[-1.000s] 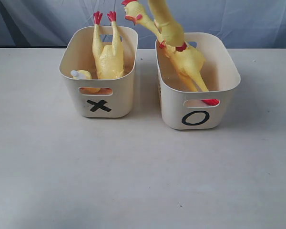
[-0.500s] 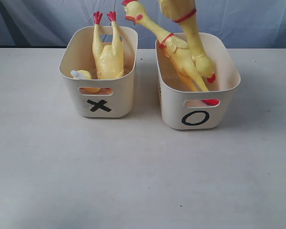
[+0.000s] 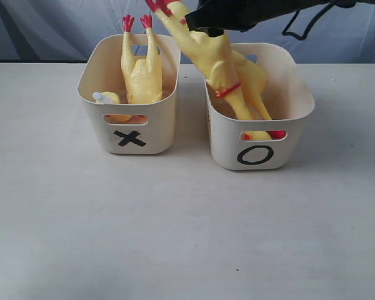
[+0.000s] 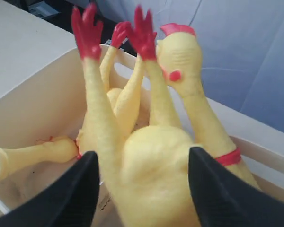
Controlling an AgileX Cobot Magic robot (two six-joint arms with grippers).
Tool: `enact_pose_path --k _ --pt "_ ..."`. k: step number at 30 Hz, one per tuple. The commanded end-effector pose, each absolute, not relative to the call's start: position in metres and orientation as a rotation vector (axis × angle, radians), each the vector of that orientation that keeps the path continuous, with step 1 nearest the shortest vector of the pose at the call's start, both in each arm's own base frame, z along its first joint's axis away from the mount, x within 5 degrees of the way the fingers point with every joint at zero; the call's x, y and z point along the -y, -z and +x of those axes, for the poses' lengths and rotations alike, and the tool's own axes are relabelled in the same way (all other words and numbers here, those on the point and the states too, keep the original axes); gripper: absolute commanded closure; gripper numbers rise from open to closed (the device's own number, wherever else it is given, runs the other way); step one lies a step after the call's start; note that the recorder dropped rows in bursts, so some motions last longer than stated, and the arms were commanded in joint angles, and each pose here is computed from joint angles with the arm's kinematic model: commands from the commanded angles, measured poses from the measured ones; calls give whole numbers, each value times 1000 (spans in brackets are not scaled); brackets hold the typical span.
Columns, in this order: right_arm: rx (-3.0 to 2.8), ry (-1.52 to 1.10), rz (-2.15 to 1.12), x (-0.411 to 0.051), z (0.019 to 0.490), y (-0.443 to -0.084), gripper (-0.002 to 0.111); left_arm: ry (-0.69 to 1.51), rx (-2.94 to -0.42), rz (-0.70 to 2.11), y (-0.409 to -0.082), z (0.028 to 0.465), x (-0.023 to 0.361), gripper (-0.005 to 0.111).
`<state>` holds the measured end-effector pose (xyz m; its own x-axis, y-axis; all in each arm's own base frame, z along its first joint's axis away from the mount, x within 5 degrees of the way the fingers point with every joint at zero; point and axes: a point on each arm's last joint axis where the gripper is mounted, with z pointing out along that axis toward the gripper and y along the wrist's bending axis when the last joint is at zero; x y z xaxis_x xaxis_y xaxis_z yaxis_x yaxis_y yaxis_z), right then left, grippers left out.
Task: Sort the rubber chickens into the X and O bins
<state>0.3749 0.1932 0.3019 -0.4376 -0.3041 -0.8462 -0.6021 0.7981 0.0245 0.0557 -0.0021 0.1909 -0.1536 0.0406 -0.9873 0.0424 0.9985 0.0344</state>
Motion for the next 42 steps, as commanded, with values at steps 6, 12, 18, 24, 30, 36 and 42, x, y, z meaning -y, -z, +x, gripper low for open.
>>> enact_pose_path --k 6,12,18,24,30,36,42 --pt "-1910 -375 -719 -171 329 -379 86 15 -1715 56 -192 55 2 107" --pt "-1752 -219 -868 -115 210 -473 109 15 -1715 56 -192 55 2 107" --pt "-1438 -311 -647 -49 65 -535 109 15 -1715 56 -192 55 2 107" --pt "-1163 -403 -388 -16 9 -512 109 15 -1715 56 -192 55 2 107" --pt "-1464 -409 -499 -22 14 -425 109 15 -1715 56 -192 55 2 107" --pt "-2079 -410 -811 -27 4 -346 109 15 -1715 56 -192 55 2 107" --pt "-2115 -427 -820 -29 7 -334 109 15 -1715 56 -192 55 2 107"
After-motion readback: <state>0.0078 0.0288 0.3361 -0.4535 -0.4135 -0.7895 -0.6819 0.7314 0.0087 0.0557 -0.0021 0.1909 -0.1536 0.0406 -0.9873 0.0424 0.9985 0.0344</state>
